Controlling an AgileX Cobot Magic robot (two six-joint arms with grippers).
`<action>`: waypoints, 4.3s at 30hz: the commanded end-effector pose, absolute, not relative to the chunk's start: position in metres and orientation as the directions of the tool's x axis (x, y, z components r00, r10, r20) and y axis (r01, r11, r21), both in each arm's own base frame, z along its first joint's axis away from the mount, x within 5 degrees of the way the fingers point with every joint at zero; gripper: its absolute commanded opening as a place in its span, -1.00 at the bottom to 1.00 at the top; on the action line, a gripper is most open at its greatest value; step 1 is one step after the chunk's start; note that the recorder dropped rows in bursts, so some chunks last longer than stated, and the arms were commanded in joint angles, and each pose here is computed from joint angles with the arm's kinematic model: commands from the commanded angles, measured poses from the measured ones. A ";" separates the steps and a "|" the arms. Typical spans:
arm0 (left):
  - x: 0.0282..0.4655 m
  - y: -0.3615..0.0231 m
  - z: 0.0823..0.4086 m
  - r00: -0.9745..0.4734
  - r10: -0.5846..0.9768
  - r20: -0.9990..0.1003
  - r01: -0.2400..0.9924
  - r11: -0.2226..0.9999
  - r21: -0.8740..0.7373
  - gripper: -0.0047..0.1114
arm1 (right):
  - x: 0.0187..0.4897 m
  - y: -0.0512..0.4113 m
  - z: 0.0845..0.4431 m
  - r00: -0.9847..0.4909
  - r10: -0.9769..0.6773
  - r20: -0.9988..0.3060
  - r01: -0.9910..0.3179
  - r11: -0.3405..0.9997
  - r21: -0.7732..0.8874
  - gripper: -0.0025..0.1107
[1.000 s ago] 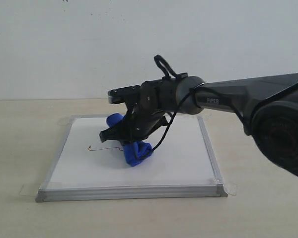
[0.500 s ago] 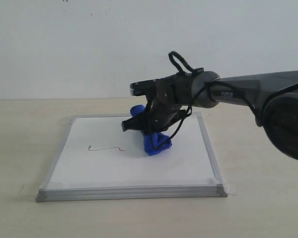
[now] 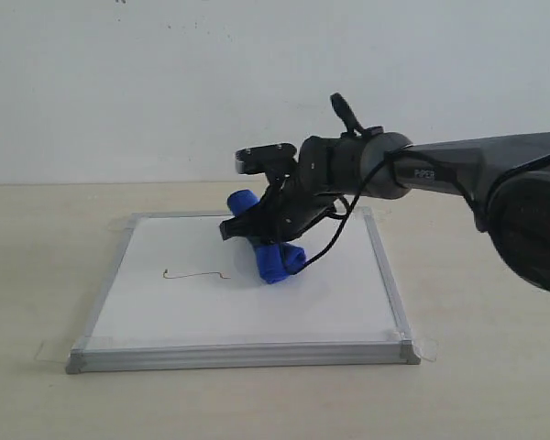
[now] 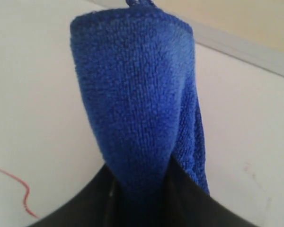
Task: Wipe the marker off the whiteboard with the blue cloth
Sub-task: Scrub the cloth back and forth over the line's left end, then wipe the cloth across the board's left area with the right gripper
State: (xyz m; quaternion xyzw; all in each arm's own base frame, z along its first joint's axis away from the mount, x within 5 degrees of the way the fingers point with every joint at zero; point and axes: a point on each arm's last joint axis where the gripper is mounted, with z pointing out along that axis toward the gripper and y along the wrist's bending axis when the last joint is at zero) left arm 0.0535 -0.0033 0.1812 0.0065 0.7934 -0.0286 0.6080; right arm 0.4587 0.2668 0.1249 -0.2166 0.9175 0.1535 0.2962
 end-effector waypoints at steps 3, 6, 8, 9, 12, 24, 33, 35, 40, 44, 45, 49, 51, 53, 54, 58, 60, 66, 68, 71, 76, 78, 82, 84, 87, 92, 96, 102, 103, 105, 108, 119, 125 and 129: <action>0.054 -0.003 0.183 -0.249 -0.034 -0.968 0.044 0.998 -0.046 -0.85 | 0.434 0.317 0.119 -0.676 -0.336 -0.656 -0.558 0.815 0.158 -0.96; 0.054 -0.003 0.183 -0.249 -0.034 -0.968 0.044 0.998 -0.046 -0.85 | 0.418 0.341 0.114 -0.650 -0.362 -0.669 -0.598 0.786 0.155 -0.96; 0.054 -0.003 0.183 -0.249 -0.034 -0.968 0.044 0.998 -0.046 -0.85 | 0.411 0.348 0.116 -0.623 -0.402 -0.671 -0.635 0.761 0.133 -0.96; 0.054 -0.003 0.183 -0.249 -0.034 -0.968 0.044 0.998 -0.046 -0.85 | 0.410 0.349 0.120 -0.608 -0.419 -0.674 -0.650 0.750 0.121 -0.96; 0.054 -0.003 0.183 -0.249 -0.034 -0.968 0.044 0.998 -0.046 -0.85 | 0.417 0.335 0.123 -0.571 -0.497 -0.653 -0.686 0.727 0.046 -0.96; 0.054 -0.003 0.183 -0.249 -0.034 -0.968 0.044 0.998 -0.046 -0.85 | 0.456 0.281 0.104 -0.728 -0.275 -0.628 -0.453 0.881 0.140 -0.96; 0.054 -0.003 0.183 -0.249 -0.034 -0.968 0.044 0.998 -0.046 -0.85 | 0.417 0.336 0.103 -0.604 -0.496 -0.624 -0.669 0.741 0.059 -0.96; 0.054 -0.003 0.183 -0.249 -0.034 -0.968 0.044 0.998 -0.046 -0.85 | 0.422 0.328 0.102 -0.594 -0.532 -0.603 -0.680 0.733 0.023 -0.96; 0.054 -0.003 0.183 -0.249 -0.034 -0.968 0.044 0.998 -0.046 -0.85 | 0.448 0.289 0.096 -0.690 -0.437 -0.577 -0.542 0.841 0.011 -0.96; 0.054 -0.003 0.183 -0.249 -0.034 -0.968 0.044 0.998 -0.046 -0.85 | 0.455 0.279 0.095 -0.731 -0.368 -0.575 -0.477 0.878 0.044 -0.96; 0.054 -0.003 0.183 -0.249 -0.034 -0.968 0.044 0.998 -0.046 -0.85 | 0.454 0.283 0.096 -0.734 -0.357 -0.577 -0.475 0.878 0.062 -0.96; 0.054 -0.003 0.183 -0.249 -0.034 -0.968 0.044 0.998 -0.046 -0.85 | 0.436 0.316 0.100 -0.710 -0.350 -0.611 -0.537 0.831 0.148 -0.96; 0.054 -0.003 0.183 -0.249 -0.034 -0.968 0.044 0.998 -0.046 -0.85 | 0.416 0.343 0.102 -0.651 -0.423 -0.630 -0.645 0.747 0.164 -0.96; 0.054 -0.003 0.183 -0.249 -0.034 -0.968 0.044 0.998 -0.046 -0.85 | 0.409 0.351 0.104 -0.614 -0.491 -0.618 -0.701 0.699 0.142 -0.96; 0.054 -0.003 0.183 -0.249 -0.034 -0.968 0.044 0.998 -0.046 -0.85 | 0.409 0.351 0.105 -0.609 -0.510 -0.607 -0.712 0.690 0.135 -0.96; 0.054 -0.003 0.183 -0.249 -0.034 -0.968 0.044 0.998 -0.046 -0.85 | 0.433 0.302 0.100 -0.725 -0.501 -0.473 -0.581 0.814 0.027 -0.96; 0.054 -0.003 0.183 -0.249 -0.034 -0.968 0.044 0.998 -0.046 -0.85 | 0.444 0.280 0.098 -0.780 -0.449 -0.436 -0.482 0.875 -0.039 -0.96; 0.054 -0.003 0.183 -0.249 -0.034 -0.968 0.044 0.998 -0.046 -0.85 | 0.425 0.330 0.107 -0.724 -0.389 -0.569 -0.568 0.805 0.171 -0.96; 0.054 -0.003 0.183 -0.249 -0.034 -0.968 0.044 0.998 -0.046 -0.85 | 0.412 0.343 0.111 -0.699 -0.468 -0.541 -0.653 0.727 0.214 -0.96; 0.054 -0.003 0.183 -0.249 -0.034 -0.968 0.044 0.998 -0.046 -0.85 | 0.410 0.333 0.111 -0.682 -0.581 -0.444 -0.696 0.701 0.154 -0.96; 0.054 -0.003 0.183 -0.249 -0.034 -0.968 0.044 0.998 -0.046 -0.85 | 0.431 0.300 0.109 -0.741 -0.534 -0.406 -0.539 0.835 -0.115 -0.96; 0.054 -0.003 0.183 -0.249 -0.034 -0.968 0.044 0.998 -0.046 -0.85 | 0.437 0.293 0.111 -0.750 -0.511 -0.420 -0.481 0.857 -0.184 -0.96; 0.054 -0.003 0.183 -0.249 -0.034 -0.968 0.044 0.998 -0.046 -0.85 | 0.436 0.301 0.112 -0.760 -0.456 -0.464 -0.466 0.879 -0.100 -0.96; 0.054 -0.003 0.183 -0.249 -0.034 -0.968 0.044 0.998 -0.046 -0.85 | 0.431 0.314 0.112 -0.746 -0.459 -0.483 -0.521 0.854 -0.007 -0.96; 0.054 -0.003 0.183 -0.249 -0.034 -0.968 0.044 0.998 -0.046 -0.85 | 0.418 0.335 0.115 -0.708 -0.485 -0.514 -0.629 0.763 0.147 -0.96; 0.054 -0.003 0.183 -0.249 -0.034 -0.968 0.044 0.998 -0.046 -0.85 | 0.412 0.342 0.116 -0.644 -0.551 -0.531 -0.717 0.678 0.166 -0.96; 0.054 -0.003 0.183 -0.249 -0.034 -0.968 0.044 0.998 -0.046 -0.85 | 0.430 0.313 0.112 -0.723 -0.502 -0.474 -0.561 0.828 -0.021 -0.96; 0.054 -0.003 0.183 -0.249 -0.034 -0.968 0.044 0.998 -0.046 -0.85 | 0.444 0.289 0.114 -0.764 -0.426 -0.484 -0.373 0.904 -0.208 -0.96; 0.054 -0.003 0.183 -0.249 -0.034 -0.968 0.044 0.998 -0.046 -0.85 | 0.442 0.295 0.114 -0.763 -0.415 -0.495 -0.379 0.908 -0.177 -0.96; 0.054 -0.003 0.183 -0.249 -0.034 -0.968 0.044 0.998 -0.046 -0.85 | 0.436 0.309 0.114 -0.757 -0.400 -0.517 -0.414 0.906 -0.095 -0.96; 0.054 -0.003 0.183 -0.249 -0.034 -0.968 0.044 0.998 -0.046 -0.85 | 0.422 0.337 0.117 -0.714 -0.416 -0.563 -0.530 0.847 0.046 -0.96; 0.054 -0.003 0.183 -0.249 -0.034 -0.968 0.044 0.998 -0.046 -0.85 | 0.414 0.355 0.122 -0.630 -0.467 -0.620 -0.683 0.714 0.156 -0.96; 0.054 -0.003 0.183 -0.249 -0.034 -0.968 0.044 0.998 -0.046 -0.85 | 0.445 0.303 0.115 -0.741 -0.393 -0.544 -0.487 0.873 0.033 -0.96; 0.054 -0.003 0.183 -0.249 -0.034 -0.968 0.044 0.998 -0.046 -0.85 | 0.453 0.290 0.115 -0.765 -0.350 -0.541 -0.404 0.914 -0.021 -0.96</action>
